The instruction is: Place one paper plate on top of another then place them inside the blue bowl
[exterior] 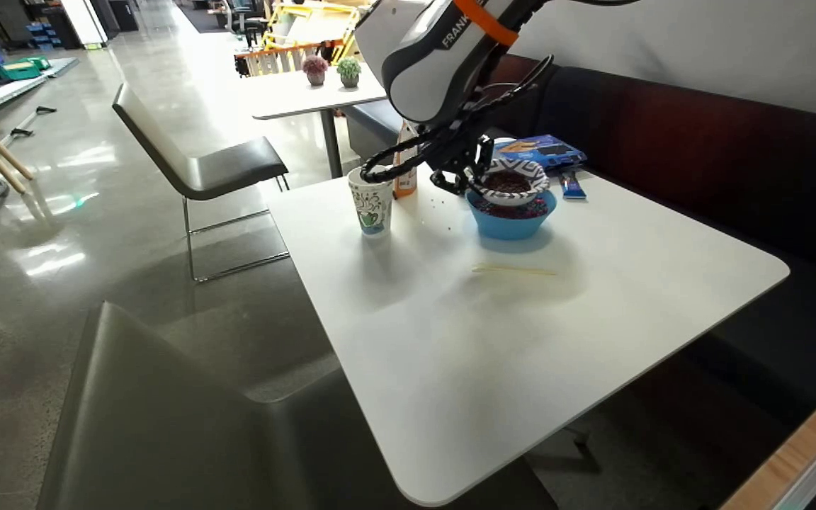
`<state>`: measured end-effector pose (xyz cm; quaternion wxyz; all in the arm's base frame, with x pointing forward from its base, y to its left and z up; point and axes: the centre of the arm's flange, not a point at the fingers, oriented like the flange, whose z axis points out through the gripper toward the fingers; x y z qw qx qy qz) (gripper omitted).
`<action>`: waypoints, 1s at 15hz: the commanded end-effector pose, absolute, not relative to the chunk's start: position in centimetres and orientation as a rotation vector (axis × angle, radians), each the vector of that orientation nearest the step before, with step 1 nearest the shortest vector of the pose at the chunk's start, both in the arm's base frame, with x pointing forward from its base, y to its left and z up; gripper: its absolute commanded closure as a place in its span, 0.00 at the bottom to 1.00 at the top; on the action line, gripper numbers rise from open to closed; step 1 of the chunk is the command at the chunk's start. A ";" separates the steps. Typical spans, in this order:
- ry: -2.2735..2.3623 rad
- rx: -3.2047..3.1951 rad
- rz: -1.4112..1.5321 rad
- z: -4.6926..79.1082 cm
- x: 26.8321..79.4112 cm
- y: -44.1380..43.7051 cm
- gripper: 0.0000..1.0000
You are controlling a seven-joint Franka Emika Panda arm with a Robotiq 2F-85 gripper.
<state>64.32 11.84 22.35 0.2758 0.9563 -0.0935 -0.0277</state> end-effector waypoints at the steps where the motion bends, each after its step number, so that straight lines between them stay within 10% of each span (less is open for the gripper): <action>1: -0.218 2.596 -0.084 21.5 63.8 11.5 0.98; 9: -0.212 2.598 -0.079 19.7 62.4 9.7 0.98; 10: -0.209 2.593 -0.072 19.7 62.4 9.7 0.68; 15: -0.158 2.629 -0.057 22.5 61.7 12.1 0.38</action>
